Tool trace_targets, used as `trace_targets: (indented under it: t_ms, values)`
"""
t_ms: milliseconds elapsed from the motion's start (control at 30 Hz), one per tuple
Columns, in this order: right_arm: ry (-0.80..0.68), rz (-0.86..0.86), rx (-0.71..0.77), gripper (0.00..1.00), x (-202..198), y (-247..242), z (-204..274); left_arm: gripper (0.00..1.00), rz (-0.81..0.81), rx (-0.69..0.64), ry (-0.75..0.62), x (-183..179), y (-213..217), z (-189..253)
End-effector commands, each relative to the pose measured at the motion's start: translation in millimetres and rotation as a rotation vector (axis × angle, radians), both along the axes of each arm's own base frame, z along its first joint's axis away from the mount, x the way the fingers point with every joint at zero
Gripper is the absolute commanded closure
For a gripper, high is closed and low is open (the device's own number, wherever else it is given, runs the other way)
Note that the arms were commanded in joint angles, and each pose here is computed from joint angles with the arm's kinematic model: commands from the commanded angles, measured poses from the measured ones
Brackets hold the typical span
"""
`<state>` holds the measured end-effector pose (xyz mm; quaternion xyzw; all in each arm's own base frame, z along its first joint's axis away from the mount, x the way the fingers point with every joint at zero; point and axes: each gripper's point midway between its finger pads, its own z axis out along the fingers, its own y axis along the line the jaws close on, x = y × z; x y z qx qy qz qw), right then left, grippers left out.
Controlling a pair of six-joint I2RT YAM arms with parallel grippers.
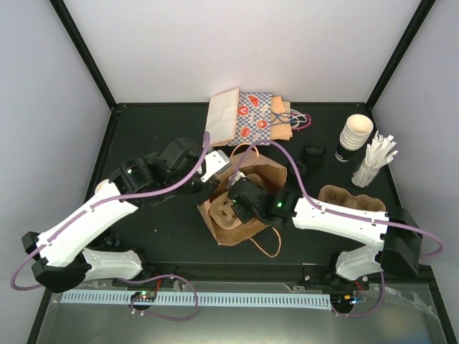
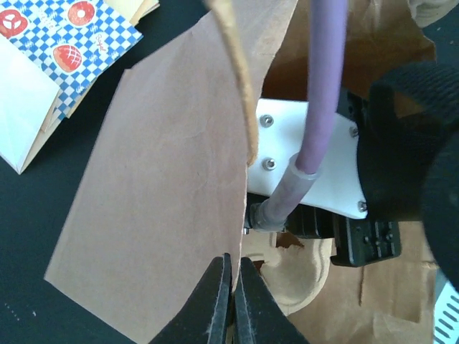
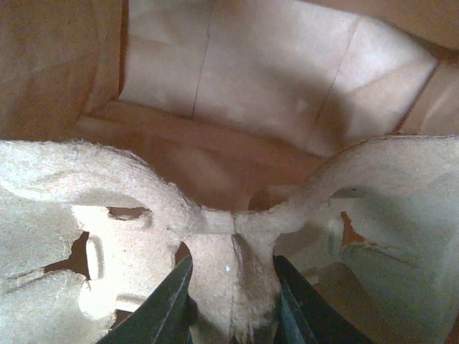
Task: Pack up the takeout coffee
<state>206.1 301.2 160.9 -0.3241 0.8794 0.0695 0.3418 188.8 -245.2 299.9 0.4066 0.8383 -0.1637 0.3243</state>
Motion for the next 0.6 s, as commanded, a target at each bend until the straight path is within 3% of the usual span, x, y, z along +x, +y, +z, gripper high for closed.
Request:
trace_targets:
  t_ms: [0,567]
  values:
    - [-0.03,-0.017,0.029,0.73,6,1,1,0.98,-0.053,-0.156,-0.082,-7,-10,43]
    - [-0.017,0.032,0.063,0.74,2,5,-7,0.98,-0.174,-0.354,-0.058,-36,-22,76]
